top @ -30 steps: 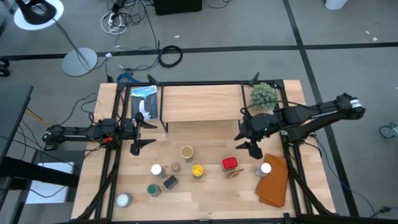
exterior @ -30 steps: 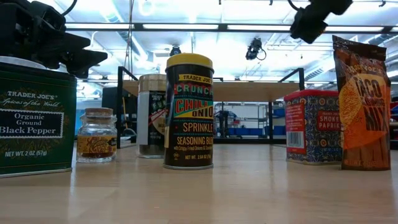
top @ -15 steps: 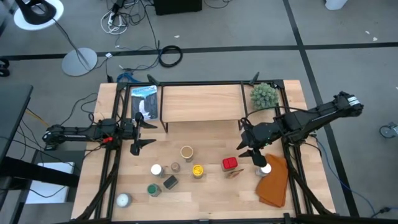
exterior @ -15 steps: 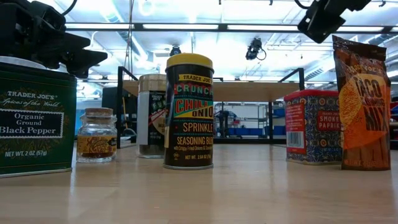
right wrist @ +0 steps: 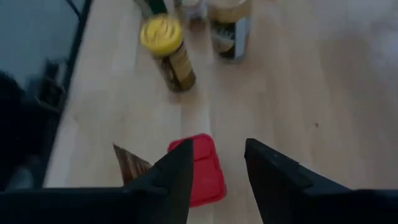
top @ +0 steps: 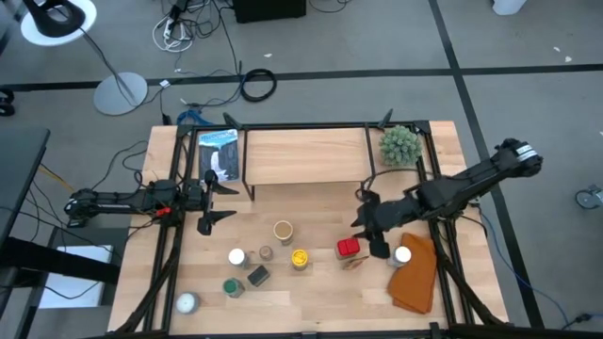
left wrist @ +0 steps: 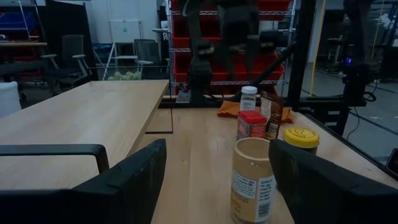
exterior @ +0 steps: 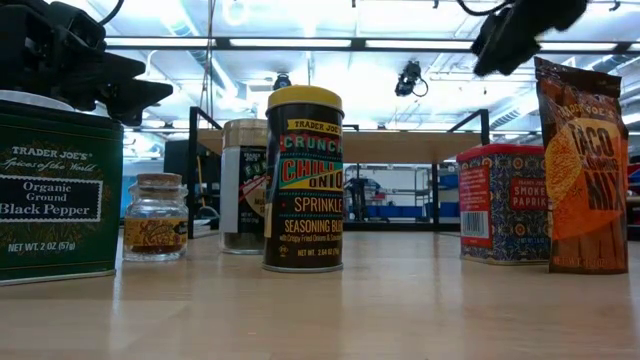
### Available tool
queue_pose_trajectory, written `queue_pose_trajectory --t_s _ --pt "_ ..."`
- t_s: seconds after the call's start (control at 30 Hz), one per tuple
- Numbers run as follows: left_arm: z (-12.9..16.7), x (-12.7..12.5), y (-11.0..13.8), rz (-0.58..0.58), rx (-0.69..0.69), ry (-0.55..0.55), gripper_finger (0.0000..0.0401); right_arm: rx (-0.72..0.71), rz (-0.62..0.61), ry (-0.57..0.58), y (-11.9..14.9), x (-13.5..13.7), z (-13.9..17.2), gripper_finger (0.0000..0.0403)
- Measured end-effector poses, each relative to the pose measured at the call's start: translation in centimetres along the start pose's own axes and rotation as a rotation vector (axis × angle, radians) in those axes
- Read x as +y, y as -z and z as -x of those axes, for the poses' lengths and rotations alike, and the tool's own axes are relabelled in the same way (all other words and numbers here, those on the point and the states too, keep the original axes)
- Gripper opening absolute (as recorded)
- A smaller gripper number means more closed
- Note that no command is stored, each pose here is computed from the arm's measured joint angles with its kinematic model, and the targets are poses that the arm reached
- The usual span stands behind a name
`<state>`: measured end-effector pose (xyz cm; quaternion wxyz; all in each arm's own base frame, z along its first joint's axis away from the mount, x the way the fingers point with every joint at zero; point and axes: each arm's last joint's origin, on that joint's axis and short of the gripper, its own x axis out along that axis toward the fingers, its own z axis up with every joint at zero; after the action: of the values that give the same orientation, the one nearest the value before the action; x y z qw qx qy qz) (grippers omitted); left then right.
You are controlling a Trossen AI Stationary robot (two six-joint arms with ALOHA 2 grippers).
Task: Shelf spices
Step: Put the red seasoning can on the shelf
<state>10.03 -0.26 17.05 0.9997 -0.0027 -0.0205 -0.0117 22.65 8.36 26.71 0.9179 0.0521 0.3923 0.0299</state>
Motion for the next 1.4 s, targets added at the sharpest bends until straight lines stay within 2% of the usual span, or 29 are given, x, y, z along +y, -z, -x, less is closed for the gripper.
queue_pose_trajectory --t_s 0.17,0.4,0.57,0.7,0.87,1.1,1.27,1.4 --pt "0.0 0.0 0.0 0.000 0.000 0.000 0.0288 0.092 0.109 0.029 -0.3 0.5 -2.6 0.0144" --pt "0.0 0.0 0.0 0.000 0.000 0.000 0.0288 0.129 0.134 0.047 -1.0 0.6 -4.2 0.0146" --pt "0.0 0.0 0.0 0.000 0.001 0.000 0.0288 0.103 0.129 0.040 -1.3 0.7 -4.6 0.0152" --pt "0.0 0.0 0.0 0.000 0.000 0.000 0.0288 0.099 0.098 0.048 -1.4 0.5 -4.6 0.0178" --pt "0.0 0.0 0.0 0.000 0.000 0.000 0.0288 0.101 0.121 0.045 -1.4 0.4 -4.6 0.0234" --pt "0.0 0.0 0.0 0.000 0.000 0.001 0.0288 0.124 0.182 -0.046 -1.3 0.7 -4.6 0.0306" --pt "0.0 0.0 0.0 0.000 0.000 0.000 0.0288 0.133 0.184 -0.016 -1.2 0.7 -5.2 0.0324" --pt "0.0 0.0 0.0 0.000 0.000 0.000 0.0288 0.218 0.215 -0.017 -0.5 1.2 -7.0 0.0320"
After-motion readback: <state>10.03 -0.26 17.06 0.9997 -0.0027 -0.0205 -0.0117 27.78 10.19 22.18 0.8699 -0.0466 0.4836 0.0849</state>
